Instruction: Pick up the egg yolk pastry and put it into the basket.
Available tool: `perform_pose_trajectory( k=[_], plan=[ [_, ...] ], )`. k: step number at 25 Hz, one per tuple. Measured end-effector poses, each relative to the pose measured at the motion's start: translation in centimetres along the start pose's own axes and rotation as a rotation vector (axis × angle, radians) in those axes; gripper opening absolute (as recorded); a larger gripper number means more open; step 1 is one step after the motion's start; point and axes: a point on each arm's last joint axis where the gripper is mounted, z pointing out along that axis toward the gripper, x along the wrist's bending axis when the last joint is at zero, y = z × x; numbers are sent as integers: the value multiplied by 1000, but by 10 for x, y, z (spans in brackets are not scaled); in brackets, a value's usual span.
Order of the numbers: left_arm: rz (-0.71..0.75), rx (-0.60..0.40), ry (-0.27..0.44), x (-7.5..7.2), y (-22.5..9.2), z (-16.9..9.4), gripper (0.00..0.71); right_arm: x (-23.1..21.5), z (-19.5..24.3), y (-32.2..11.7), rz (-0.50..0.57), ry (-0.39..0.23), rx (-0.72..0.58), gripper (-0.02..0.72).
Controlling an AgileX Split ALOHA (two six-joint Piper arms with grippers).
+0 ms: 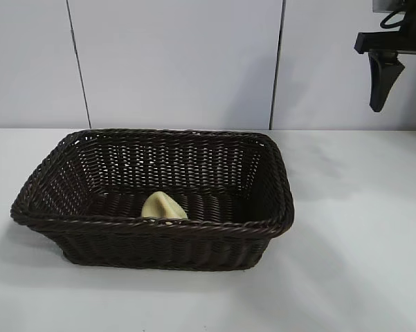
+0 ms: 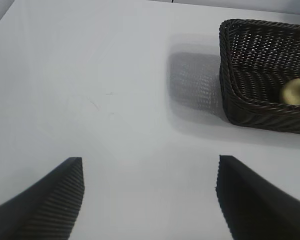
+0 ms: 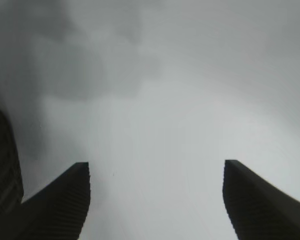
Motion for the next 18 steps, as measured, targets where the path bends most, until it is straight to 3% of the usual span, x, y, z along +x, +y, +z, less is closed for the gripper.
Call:
perform_pose_trajectory(
  k=[10,18],
  plan=[
    [0,-1,0,0,0,0,539,-7,-40,-120,-22,1,7,537],
    [0,-1,0,0,0,0,539,-13,-63,-220,-61,8,-156,537]
  ],
)
